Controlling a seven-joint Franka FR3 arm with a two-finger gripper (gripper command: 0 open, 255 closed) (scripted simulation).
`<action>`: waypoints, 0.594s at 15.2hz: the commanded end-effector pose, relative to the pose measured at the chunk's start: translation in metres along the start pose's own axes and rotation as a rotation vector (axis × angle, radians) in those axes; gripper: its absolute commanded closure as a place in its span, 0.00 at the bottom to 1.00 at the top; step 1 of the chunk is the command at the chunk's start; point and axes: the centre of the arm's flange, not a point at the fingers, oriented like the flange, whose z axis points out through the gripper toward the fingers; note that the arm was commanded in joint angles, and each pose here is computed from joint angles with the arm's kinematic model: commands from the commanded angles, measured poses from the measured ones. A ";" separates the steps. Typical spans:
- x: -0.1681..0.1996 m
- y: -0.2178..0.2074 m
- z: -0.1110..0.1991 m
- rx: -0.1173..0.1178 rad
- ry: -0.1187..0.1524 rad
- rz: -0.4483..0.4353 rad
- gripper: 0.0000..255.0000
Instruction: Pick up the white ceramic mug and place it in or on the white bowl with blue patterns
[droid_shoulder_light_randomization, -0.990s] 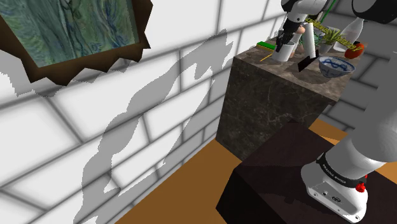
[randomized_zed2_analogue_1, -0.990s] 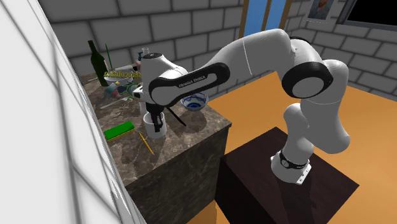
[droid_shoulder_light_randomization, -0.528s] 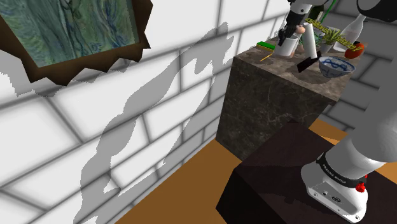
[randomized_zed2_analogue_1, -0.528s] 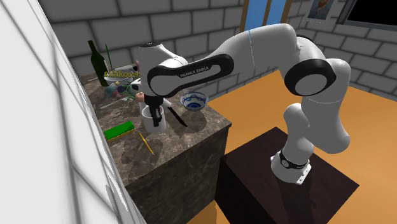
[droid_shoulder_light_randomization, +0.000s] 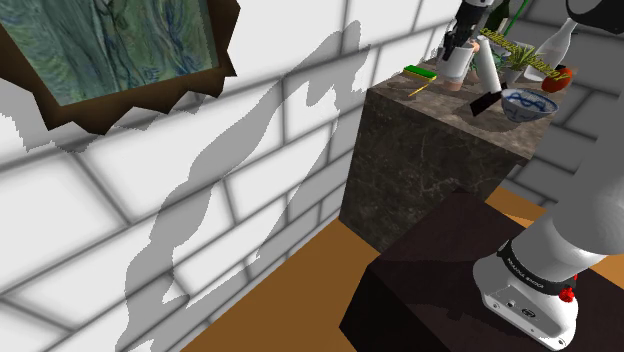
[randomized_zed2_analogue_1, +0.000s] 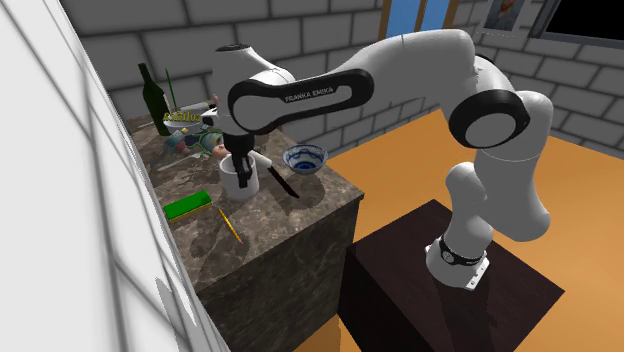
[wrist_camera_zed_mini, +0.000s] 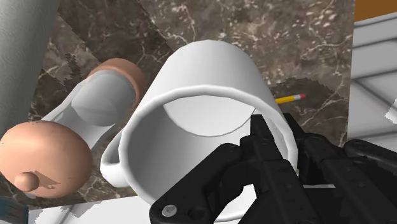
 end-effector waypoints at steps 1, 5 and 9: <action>0.002 0.001 -0.010 0.000 0.000 0.000 1.00; 0.005 0.001 -0.031 0.000 0.000 0.000 1.00; 0.007 0.001 -0.052 0.000 0.000 0.000 1.00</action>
